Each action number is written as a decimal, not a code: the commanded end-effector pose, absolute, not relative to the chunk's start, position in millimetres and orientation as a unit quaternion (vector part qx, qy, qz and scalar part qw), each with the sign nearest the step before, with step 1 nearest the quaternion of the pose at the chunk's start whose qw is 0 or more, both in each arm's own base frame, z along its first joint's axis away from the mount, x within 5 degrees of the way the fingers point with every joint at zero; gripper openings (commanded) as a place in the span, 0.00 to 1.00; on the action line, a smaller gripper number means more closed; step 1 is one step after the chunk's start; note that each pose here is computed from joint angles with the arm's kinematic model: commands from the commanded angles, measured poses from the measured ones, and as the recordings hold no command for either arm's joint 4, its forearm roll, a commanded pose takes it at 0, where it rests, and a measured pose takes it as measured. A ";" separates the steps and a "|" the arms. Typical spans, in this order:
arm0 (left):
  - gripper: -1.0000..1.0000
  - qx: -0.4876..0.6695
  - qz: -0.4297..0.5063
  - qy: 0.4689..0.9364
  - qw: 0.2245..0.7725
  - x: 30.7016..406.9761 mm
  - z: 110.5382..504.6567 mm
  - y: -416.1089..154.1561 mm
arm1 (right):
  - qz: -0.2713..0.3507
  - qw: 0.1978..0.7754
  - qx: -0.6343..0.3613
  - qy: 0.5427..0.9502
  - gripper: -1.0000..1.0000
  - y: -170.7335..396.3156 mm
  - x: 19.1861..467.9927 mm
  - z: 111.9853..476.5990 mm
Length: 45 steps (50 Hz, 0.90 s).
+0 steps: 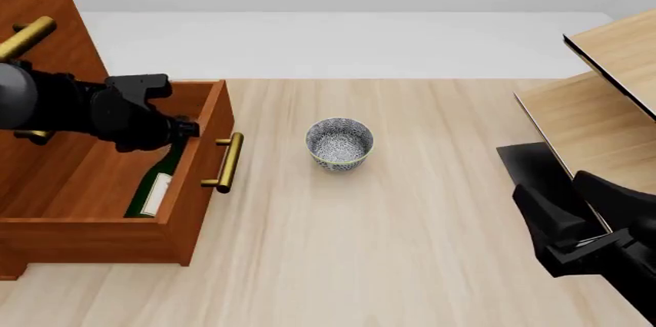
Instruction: Put the wine bottle in the bottom drawer of the cabinet.
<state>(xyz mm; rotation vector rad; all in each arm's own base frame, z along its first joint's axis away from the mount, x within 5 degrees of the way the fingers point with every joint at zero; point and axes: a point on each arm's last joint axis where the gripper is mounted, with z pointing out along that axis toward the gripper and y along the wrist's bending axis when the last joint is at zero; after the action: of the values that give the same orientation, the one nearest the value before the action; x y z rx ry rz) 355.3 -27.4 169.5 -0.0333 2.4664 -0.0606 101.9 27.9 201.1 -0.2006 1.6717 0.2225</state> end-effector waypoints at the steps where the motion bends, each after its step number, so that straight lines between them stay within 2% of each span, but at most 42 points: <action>1: 1.00 -0.005 -0.043 0.935 0.352 349.8 200.8 -40.8 | 0.099 0.661 -0.089 0.739 1.00 28.2 102.8 201.0; 19: 1.00 0.013 -0.039 0.919 0.391 332.3 261.6 -38.3 | 0.099 0.661 -0.091 0.738 1.00 29.1 104.5 200.6; 26: 1.00 0.023 -0.037 0.907 0.418 317.7 299.8 -36.3 | 0.099 0.662 -0.091 0.737 1.00 28.7 103.0 201.3; 33: 1.00 0.042 -0.039 0.890 0.453 283.9 348.5 -38.0 | 0.100 0.663 -0.092 0.736 1.00 28.9 102.6 201.7; 45: 1.00 0.064 -0.036 0.866 0.495 223.6 401.2 -33.1 | 0.101 0.666 -0.091 0.733 1.00 28.7 102.1 202.4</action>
<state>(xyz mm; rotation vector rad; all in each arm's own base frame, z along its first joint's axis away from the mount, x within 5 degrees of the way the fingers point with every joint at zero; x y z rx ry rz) 270.8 -37.8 357.0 0.1207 2.1796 -0.0934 102.8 29.1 201.6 -0.2087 1.6630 0.2286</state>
